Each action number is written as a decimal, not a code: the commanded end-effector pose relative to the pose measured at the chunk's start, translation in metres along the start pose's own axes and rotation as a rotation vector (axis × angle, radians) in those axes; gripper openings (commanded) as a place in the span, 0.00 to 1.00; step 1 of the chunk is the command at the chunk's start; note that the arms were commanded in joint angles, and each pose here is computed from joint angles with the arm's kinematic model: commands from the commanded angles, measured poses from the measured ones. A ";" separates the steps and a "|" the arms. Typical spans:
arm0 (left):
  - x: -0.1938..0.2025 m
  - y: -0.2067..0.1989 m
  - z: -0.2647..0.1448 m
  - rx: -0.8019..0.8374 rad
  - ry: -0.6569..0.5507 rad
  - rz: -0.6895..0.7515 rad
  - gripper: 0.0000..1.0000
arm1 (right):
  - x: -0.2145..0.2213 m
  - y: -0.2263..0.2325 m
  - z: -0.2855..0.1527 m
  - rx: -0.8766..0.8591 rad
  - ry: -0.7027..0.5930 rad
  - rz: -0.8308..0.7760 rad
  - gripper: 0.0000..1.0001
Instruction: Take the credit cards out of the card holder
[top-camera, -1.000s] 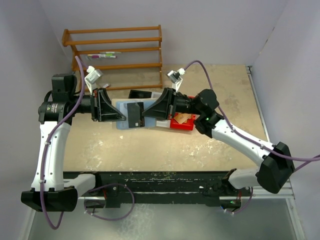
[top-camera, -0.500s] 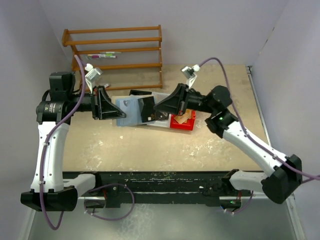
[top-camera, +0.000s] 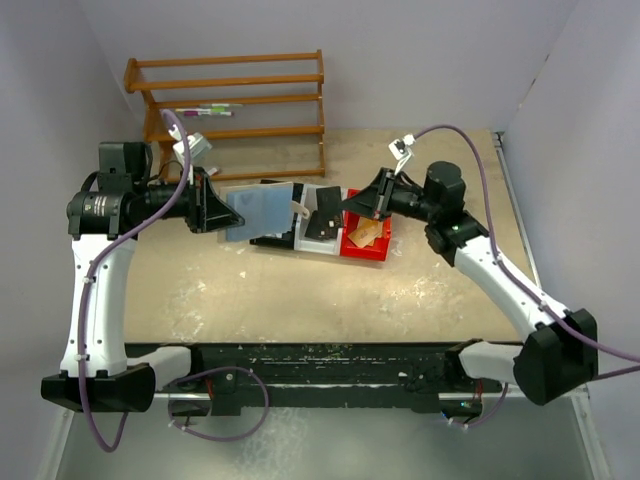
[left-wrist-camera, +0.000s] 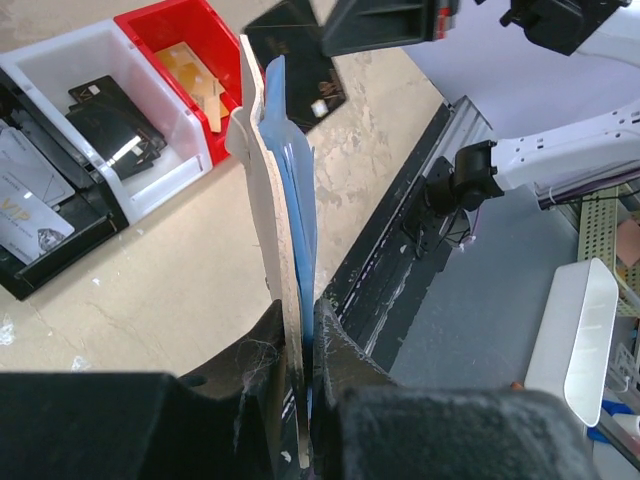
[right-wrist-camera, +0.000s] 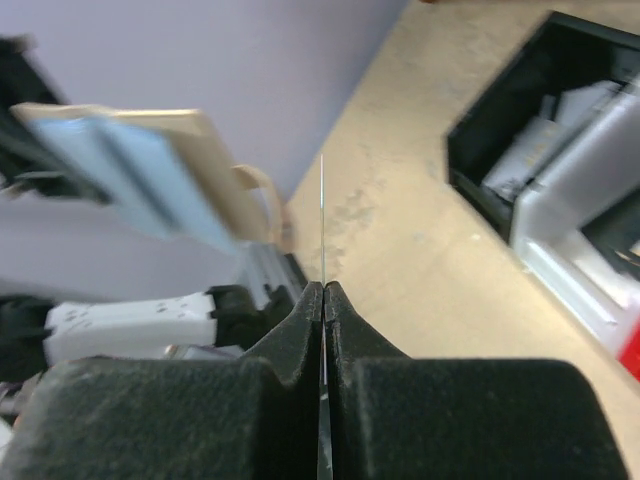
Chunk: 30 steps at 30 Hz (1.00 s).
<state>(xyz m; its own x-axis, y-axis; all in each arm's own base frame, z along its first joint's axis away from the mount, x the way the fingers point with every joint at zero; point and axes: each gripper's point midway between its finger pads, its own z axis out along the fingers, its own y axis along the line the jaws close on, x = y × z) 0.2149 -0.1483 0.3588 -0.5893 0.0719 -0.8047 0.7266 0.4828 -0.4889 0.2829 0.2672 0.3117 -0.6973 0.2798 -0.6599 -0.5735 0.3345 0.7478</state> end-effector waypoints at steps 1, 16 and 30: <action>-0.007 -0.013 -0.006 0.018 -0.019 0.086 0.00 | 0.000 -0.057 0.012 0.193 -0.014 -0.006 0.00; -0.004 -0.041 -0.010 0.152 -0.025 0.070 0.00 | 0.006 -0.194 0.091 0.597 -0.065 0.085 0.00; 0.000 -0.040 -0.011 0.143 -0.010 0.077 0.00 | 0.041 -0.230 0.122 0.746 -0.035 0.082 0.00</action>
<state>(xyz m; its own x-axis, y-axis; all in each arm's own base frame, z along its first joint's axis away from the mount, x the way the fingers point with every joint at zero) 0.1900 -0.1559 0.3642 -0.6010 0.0884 -0.7944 0.7567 0.3829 -0.5299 0.4229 0.3085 0.0873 -0.7530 0.3272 -0.5709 -0.0795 0.8160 0.5725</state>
